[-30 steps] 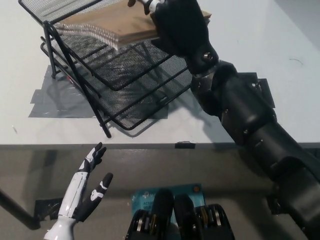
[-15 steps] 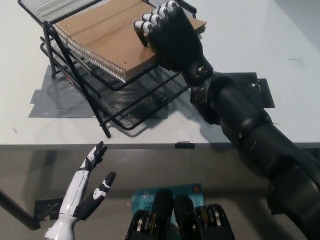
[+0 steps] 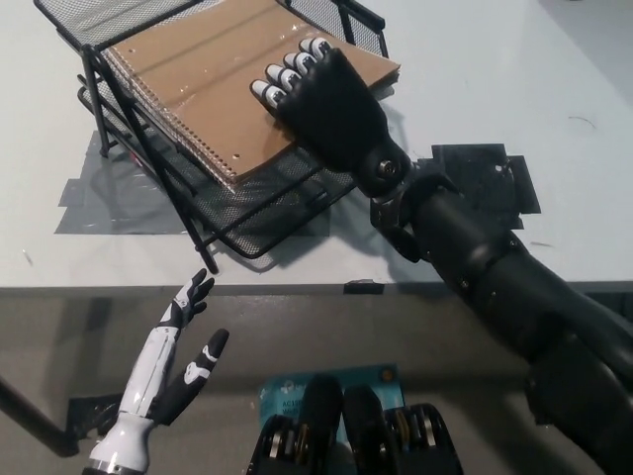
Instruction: A person hands a notebook to the robot and the robot grabs it with its right hand and places it in the file tray kept in the centre of the desk infront of it.
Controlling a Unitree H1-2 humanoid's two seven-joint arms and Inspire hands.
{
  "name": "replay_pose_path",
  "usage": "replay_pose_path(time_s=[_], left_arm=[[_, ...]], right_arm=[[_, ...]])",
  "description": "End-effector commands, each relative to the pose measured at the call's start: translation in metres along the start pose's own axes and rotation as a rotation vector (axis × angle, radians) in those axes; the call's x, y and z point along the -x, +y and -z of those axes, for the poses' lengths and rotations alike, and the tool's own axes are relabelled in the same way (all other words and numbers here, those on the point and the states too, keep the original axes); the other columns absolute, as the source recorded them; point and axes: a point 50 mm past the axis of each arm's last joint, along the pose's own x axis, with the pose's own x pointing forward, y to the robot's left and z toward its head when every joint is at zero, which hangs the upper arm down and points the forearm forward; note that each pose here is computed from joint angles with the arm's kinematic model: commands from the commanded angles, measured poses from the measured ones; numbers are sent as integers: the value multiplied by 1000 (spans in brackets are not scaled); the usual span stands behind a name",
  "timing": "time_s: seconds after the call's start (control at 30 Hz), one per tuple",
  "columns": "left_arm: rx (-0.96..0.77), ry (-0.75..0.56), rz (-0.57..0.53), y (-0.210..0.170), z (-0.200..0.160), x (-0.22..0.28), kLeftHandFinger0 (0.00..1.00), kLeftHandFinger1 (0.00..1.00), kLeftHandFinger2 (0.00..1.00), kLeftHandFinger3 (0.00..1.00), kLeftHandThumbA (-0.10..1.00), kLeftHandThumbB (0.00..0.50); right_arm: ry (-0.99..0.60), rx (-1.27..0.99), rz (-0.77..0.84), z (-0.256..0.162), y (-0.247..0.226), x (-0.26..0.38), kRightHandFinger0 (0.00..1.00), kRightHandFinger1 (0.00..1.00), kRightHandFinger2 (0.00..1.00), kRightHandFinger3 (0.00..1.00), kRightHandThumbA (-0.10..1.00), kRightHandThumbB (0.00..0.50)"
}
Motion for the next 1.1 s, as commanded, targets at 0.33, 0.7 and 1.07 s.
replay_pose_path(time_s=[0.33, 0.7, 1.07], left_arm=[[-7, -35, 11, 1, -8, -1, 977, 982, 983, 1000, 829, 215], [13, -32, 20, 1, -9, -1, 975, 978, 978, 1000, 810, 229], [0, -38, 27, -1, -10, -1, 963, 969, 960, 1000, 808, 218]], right_arm=[[541, -49, 404, 20, -37, -37, 0, 0, 98, 283, 421, 0], [659, -28, 531, 42, -61, -38, 0, 0, 49, 435, 928, 0], [550, -16, 440, 31, -46, -34, 0, 0, 0, 390, 645, 0]])
